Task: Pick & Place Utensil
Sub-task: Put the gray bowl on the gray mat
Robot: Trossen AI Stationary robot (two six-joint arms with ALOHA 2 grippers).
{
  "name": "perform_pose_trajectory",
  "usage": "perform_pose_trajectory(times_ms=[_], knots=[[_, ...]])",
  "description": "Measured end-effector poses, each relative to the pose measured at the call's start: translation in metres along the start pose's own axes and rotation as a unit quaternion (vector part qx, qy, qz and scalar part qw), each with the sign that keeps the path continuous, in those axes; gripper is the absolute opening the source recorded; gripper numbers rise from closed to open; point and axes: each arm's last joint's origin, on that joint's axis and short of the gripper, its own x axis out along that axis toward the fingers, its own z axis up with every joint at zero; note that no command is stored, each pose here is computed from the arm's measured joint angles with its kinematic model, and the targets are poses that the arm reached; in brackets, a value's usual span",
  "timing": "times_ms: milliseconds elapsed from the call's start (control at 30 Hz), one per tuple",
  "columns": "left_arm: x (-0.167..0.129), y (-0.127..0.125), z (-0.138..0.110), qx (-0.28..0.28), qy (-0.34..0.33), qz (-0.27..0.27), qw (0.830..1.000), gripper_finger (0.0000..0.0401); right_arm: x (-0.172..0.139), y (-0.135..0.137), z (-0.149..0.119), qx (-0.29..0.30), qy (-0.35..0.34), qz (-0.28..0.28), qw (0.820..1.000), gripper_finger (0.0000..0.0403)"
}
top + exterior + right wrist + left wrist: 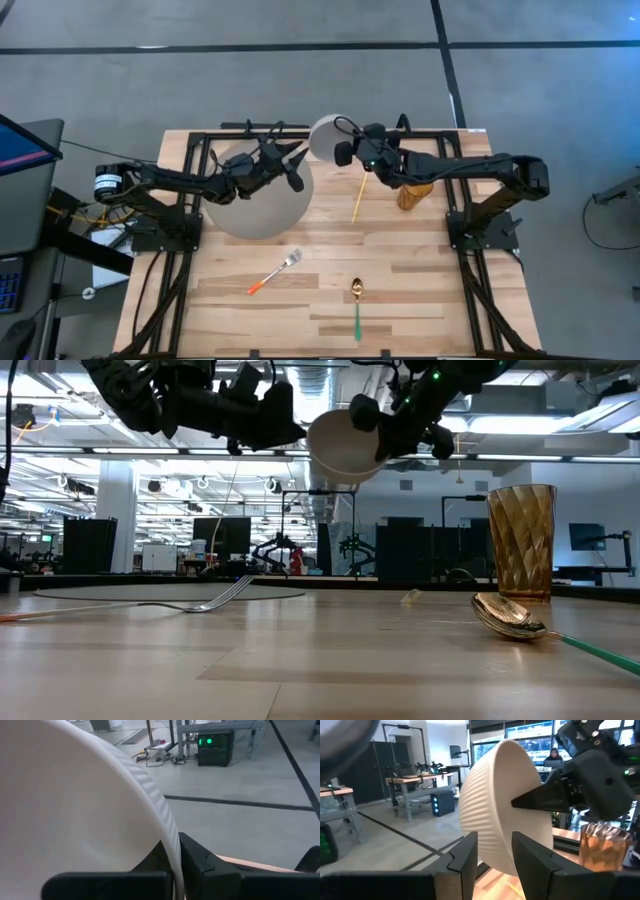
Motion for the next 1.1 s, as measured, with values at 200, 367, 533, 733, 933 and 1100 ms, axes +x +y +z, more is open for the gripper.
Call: perform_pose_trajectory(times_ms=[200,367,533,733,933,1100], knots=[[0.0,0.0,0.002,-0.007,-0.012,-0.001,1.0,0.0122,0.0,0.0,0.0,0.0,0.0,0.0,1.0,0.0007],[0.006,-0.002,0.007,-0.014,-0.027,-0.002,1.0,0.0122,0.0,0.0,0.0,0.001,-0.001,0.0,1.0,0.0007],[0.023,-0.003,0.0,-0.004,-0.016,0.009,1.0,0.0122,-0.001,0.001,-0.001,-0.001,0.0,0.001,1.0,0.0007],[0.028,-0.002,-0.006,0.008,-0.002,0.058,0.998,0.0121,-0.002,0.001,-0.001,-0.015,0.001,0.001,1.0,0.0007],[0.027,-0.001,-0.001,0.014,-0.009,0.061,0.998,0.0071,-0.002,0.002,-0.001,-0.012,0.001,0.004,1.0,0.0016],[0.027,0.001,0.0,0.008,-0.014,0.078,0.997,0.0015,-0.003,0.005,0.002,0.01,-0.01,0.018,1.0,0.0035]])
